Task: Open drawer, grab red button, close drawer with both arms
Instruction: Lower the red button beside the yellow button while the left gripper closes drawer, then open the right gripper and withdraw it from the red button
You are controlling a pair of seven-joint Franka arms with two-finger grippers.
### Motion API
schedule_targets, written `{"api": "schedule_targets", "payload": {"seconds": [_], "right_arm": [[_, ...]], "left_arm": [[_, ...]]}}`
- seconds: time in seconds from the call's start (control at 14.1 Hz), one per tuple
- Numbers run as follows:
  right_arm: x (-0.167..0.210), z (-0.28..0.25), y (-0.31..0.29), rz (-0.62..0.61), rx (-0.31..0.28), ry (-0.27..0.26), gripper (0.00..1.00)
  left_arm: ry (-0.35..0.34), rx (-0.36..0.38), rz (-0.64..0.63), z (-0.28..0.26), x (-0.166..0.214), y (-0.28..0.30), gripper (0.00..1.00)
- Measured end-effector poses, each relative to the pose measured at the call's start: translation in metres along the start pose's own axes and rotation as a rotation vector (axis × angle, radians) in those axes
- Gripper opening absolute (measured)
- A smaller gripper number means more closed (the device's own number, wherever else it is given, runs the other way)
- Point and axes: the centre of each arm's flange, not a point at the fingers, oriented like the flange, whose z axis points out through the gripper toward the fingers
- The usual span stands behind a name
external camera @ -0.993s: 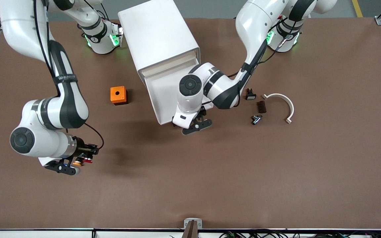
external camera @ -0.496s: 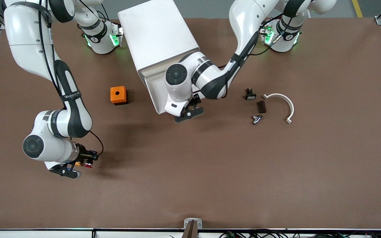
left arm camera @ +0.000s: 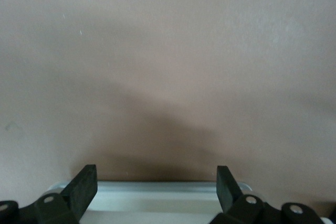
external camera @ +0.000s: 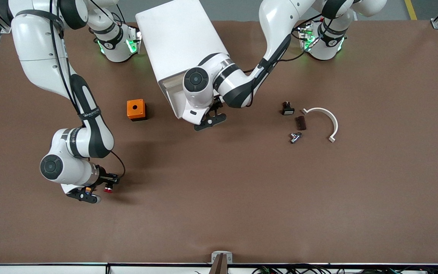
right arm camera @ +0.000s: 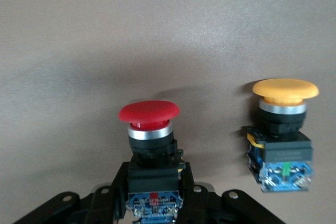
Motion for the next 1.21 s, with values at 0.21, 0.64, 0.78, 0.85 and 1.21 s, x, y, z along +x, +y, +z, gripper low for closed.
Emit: {"api": "schedule_targets", "payload": {"seconds": [0.21,0.64,0.78,0.85,1.21], "right_arm": [[-0.001,0.008,-0.002,-0.003,-0.001,-0.004,0.46],[-0.004,-0.023,-0.013,-0.035,-0.011,-0.063,1.00],[-0.008,-0.070,-0.019,-0.082,-0.042,-0.096,1.00],[-0.011,-0.097,-0.019,-0.111,-0.062,-0.093,1.00],[-0.037,-0.243,0.006,-0.196,-0.086,-0.019,1.00]], "left_arm": [[-0.060,0.004,-0.011,0.005,-0.011,0.000,1.00],[-0.165,0.013,-0.083,0.013,-0.033,0.002,1.00],[-0.197,0.013,-0.098,0.015,-0.039,0.002,1.00],[-0.210,0.013,-0.103,0.016,-0.043,0.003,1.00],[-0.289,0.005,-0.134,0.020,-0.051,0.003,1.00]]}}
